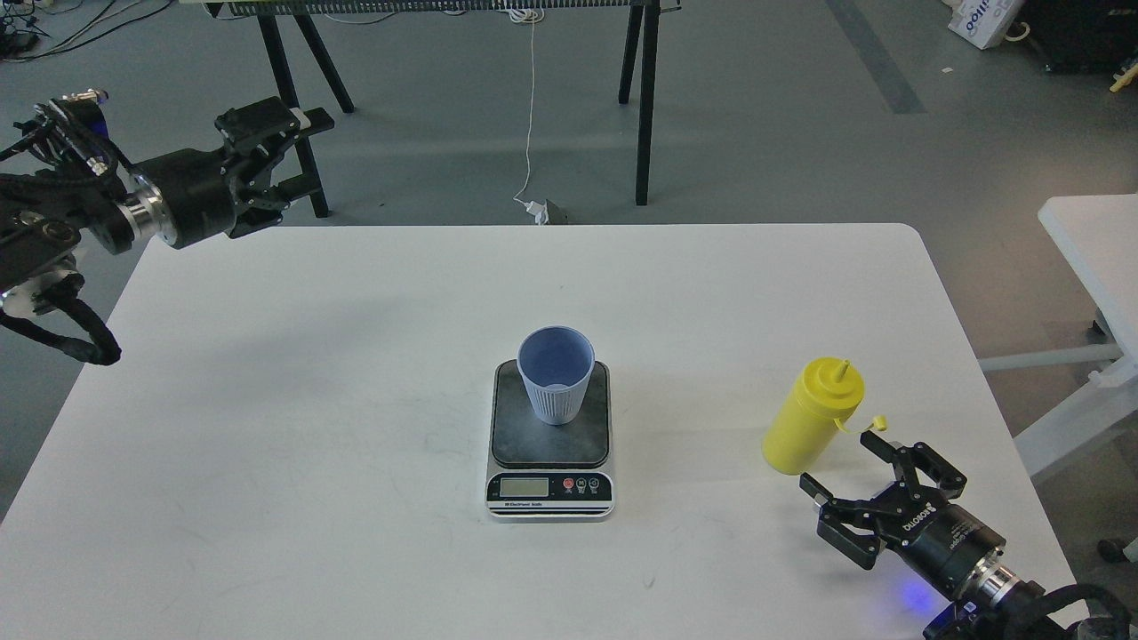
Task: Pour seasoning into cup on scale with both arms
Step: 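Move the right gripper to the yellow bottle and grasp it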
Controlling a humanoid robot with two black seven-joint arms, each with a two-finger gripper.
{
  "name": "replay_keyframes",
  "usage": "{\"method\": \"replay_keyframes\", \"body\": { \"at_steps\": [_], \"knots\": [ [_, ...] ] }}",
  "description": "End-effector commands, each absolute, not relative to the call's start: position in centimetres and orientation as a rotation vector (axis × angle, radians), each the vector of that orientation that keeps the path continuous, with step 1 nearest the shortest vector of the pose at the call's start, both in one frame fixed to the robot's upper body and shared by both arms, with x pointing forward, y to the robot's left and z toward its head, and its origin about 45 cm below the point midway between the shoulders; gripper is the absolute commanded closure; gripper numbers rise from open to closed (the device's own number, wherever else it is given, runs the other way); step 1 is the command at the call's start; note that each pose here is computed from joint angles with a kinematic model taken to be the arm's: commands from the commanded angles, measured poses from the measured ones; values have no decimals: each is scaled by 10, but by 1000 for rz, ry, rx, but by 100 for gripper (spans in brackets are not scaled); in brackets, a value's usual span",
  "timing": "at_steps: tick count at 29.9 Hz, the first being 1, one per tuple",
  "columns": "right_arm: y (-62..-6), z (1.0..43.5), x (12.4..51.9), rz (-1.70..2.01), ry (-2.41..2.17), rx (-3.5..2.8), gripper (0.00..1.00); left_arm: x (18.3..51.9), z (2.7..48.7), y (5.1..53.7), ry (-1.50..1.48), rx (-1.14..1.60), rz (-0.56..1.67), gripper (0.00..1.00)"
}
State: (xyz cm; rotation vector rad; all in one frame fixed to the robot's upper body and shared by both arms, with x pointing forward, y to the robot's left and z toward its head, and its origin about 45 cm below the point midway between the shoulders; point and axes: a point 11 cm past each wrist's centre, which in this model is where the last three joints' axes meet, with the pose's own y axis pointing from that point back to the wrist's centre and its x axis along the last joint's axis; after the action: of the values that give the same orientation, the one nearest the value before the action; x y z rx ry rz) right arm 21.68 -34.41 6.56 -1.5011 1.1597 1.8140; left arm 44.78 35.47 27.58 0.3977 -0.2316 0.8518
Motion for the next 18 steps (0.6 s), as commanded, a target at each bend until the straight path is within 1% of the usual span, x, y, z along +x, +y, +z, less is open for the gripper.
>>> {"method": "replay_keyframes", "body": {
  "at_steps": [1, 11, 18],
  "knots": [
    [-344, 68, 227, 1796, 1158, -1513, 0, 448, 276, 356, -232, 399, 853, 1],
    [-332, 69, 246, 1777, 1135, -1552, 0, 443, 267, 360, -213, 410, 857, 1],
    [-315, 61, 255, 1794, 1121, -1557, 0, 443, 266, 360, -211, 410, 857, 1]
  ]
}}
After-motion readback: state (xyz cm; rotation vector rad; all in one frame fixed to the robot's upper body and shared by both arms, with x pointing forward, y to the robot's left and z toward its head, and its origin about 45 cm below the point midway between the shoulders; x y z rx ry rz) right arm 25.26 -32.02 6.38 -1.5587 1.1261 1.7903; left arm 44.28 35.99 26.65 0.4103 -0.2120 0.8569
